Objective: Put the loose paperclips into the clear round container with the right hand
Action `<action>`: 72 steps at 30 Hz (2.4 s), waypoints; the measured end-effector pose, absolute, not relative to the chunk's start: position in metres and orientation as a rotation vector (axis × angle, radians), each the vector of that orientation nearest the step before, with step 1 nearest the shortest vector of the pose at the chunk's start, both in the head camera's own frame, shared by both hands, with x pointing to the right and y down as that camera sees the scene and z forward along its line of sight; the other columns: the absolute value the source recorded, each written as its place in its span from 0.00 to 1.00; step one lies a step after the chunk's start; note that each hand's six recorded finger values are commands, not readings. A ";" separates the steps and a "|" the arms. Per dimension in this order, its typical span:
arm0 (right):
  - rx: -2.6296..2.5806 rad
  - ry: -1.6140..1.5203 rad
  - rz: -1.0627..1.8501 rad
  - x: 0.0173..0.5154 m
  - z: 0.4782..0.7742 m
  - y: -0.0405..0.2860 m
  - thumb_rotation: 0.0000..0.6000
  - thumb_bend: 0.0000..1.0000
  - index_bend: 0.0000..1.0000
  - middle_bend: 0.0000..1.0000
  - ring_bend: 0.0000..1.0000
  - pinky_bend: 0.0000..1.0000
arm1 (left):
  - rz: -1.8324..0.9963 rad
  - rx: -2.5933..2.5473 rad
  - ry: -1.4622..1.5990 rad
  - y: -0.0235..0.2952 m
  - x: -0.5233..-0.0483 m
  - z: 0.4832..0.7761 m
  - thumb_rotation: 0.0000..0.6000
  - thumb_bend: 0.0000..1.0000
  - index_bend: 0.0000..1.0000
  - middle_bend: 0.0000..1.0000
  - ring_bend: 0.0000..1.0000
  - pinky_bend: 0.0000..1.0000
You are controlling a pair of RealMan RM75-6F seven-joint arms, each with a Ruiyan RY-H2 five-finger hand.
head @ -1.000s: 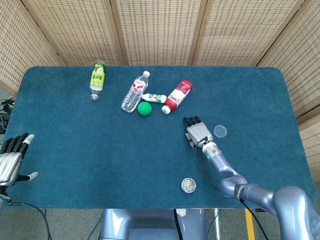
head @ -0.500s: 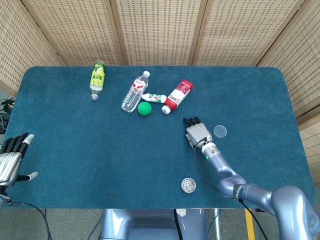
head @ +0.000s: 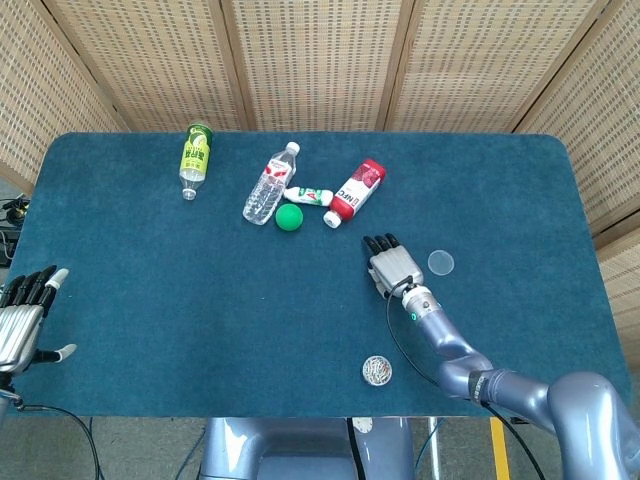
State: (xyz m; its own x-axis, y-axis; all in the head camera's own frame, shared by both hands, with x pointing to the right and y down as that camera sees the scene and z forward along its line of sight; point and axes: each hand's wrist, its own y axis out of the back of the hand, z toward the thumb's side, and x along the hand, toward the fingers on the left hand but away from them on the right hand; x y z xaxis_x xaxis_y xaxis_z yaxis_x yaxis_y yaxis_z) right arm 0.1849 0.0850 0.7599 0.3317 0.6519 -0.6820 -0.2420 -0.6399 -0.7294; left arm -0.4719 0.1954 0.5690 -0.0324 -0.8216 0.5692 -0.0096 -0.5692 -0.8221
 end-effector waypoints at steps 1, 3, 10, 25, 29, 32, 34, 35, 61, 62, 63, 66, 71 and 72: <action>-1.802 -0.366 1.409 0.184 0.758 0.085 1.00 0.57 0.65 0.00 0.00 0.00 | -1.668 -1.625 0.884 0.196 -0.472 0.569 1.00 0.00 0.00 0.00 0.00 0.00; -1.803 -0.370 1.392 0.183 0.752 0.085 1.00 0.57 0.65 0.00 0.00 0.00 | -1.663 -1.626 0.885 0.196 -0.471 0.568 1.00 0.00 0.00 0.00 0.00 0.00; -1.808 -0.374 1.348 0.182 0.734 0.087 1.00 0.57 0.66 0.00 0.00 0.00 | -1.649 -1.630 0.890 0.197 -0.470 0.565 1.00 0.00 0.00 0.00 0.00 0.00; -1.903 -0.202 1.133 0.164 0.675 0.148 1.00 0.57 0.66 0.00 0.00 0.00 | -1.623 -1.643 0.885 0.199 -0.466 0.560 1.00 0.00 0.00 0.00 0.00 0.00; -1.912 -0.134 1.094 0.168 0.666 0.170 1.00 0.57 0.66 0.00 0.00 0.00 | -1.621 -1.643 0.885 0.199 -0.465 0.560 1.00 0.00 0.00 0.00 0.00 0.00; -1.920 -0.096 1.080 0.171 0.664 0.183 1.00 0.57 0.66 0.00 0.00 0.00 | -1.620 -1.644 0.880 0.199 -0.465 0.560 1.00 0.00 0.00 0.00 0.00 0.00; -1.925 -0.083 1.077 0.172 0.663 0.189 1.00 0.57 0.66 0.00 0.00 0.00 | -1.620 -1.645 0.877 0.199 -0.464 0.560 1.00 0.00 0.00 0.00 0.00 0.00; -1.930 -0.078 1.076 0.173 0.663 0.192 1.00 0.57 0.66 0.00 0.00 0.00 | -1.620 -1.645 0.876 0.200 -0.464 0.560 1.00 0.00 0.00 0.00 0.00 0.00; -1.957 -0.006 1.073 0.177 0.670 0.219 1.00 0.48 0.64 0.00 0.00 0.00 | -1.620 -1.644 0.878 0.200 -0.464 0.560 1.00 0.00 0.00 0.00 0.00 0.00; -1.955 0.001 1.078 0.178 0.671 0.220 1.00 0.40 0.63 0.00 0.00 0.00 | -1.620 -1.645 0.879 0.200 -0.464 0.560 1.00 0.00 0.00 0.00 0.00 0.00; -1.954 0.006 1.081 0.179 0.671 0.220 1.00 0.33 0.61 0.00 0.00 0.00 | -1.620 -1.644 0.878 0.200 -0.464 0.560 1.00 0.00 0.00 0.00 0.00 0.00; -1.953 0.009 1.083 0.179 0.670 0.220 1.00 0.19 0.57 0.00 0.00 0.00 | -1.619 -1.644 0.879 0.200 -0.464 0.560 1.00 0.00 0.00 0.00 0.00 0.00; -1.959 -0.006 1.076 0.178 0.668 0.219 1.00 0.17 0.55 0.00 0.00 0.00 | -1.618 -1.645 0.876 0.200 -0.463 0.560 1.00 0.00 0.00 0.00 0.00 0.00; -1.960 -0.010 1.074 0.178 0.668 0.219 1.00 0.16 0.55 0.00 0.00 0.00 | -1.619 -1.645 0.877 0.200 -0.464 0.560 1.00 0.00 0.00 0.00 0.00 0.00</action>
